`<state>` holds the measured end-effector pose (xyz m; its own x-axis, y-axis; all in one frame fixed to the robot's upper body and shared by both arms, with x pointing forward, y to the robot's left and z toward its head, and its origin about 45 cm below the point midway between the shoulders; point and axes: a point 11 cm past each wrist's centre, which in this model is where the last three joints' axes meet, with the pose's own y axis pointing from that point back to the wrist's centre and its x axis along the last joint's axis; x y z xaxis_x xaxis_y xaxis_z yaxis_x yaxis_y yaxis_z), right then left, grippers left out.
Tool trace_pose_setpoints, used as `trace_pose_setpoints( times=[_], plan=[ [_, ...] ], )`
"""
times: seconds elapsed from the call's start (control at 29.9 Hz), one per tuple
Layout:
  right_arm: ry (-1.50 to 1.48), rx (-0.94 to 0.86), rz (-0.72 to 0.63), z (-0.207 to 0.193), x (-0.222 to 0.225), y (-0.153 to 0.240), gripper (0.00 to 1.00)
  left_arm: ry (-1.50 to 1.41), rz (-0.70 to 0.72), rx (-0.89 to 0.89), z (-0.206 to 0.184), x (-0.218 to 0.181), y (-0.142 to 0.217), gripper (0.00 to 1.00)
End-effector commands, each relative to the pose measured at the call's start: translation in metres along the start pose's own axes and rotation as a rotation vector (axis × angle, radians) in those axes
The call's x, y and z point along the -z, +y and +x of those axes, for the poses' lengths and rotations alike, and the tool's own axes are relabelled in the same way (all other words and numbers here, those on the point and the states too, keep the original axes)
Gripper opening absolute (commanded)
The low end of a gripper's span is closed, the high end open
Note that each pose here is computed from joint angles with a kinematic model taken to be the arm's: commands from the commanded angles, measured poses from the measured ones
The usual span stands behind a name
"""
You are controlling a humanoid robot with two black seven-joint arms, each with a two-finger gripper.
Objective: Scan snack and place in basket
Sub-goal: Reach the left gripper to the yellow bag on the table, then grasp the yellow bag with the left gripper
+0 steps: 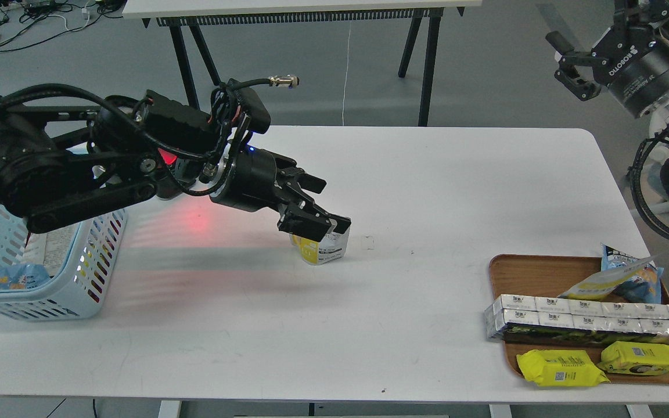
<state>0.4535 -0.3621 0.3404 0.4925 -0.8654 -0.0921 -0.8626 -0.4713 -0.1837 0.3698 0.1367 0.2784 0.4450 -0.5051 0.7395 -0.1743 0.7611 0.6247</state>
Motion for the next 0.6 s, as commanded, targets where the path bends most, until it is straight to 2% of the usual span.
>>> trace_pose_setpoints(
  times=[0.0,0.27,0.4,0.57],
  plan=[
    [-0.002,-0.003,-0.003,0.001,-0.001,0.001,0.97,-0.003,0.009,-0.027,-0.001,0.003,0.002,0.97],
    [-0.009,-0.002,-0.009,0.0,-0.006,0.004,0.97,-0.028,0.044,-0.087,0.005,0.016,0.002,0.97],
    [-0.011,-0.007,-0.013,0.001,-0.008,0.006,0.97,-0.071,0.034,-0.092,0.01,0.012,-0.009,0.97],
    [-0.012,-0.011,-0.017,0.002,-0.009,0.008,0.97,-0.165,0.063,-0.045,0.007,0.015,-0.008,0.96]
  ],
)
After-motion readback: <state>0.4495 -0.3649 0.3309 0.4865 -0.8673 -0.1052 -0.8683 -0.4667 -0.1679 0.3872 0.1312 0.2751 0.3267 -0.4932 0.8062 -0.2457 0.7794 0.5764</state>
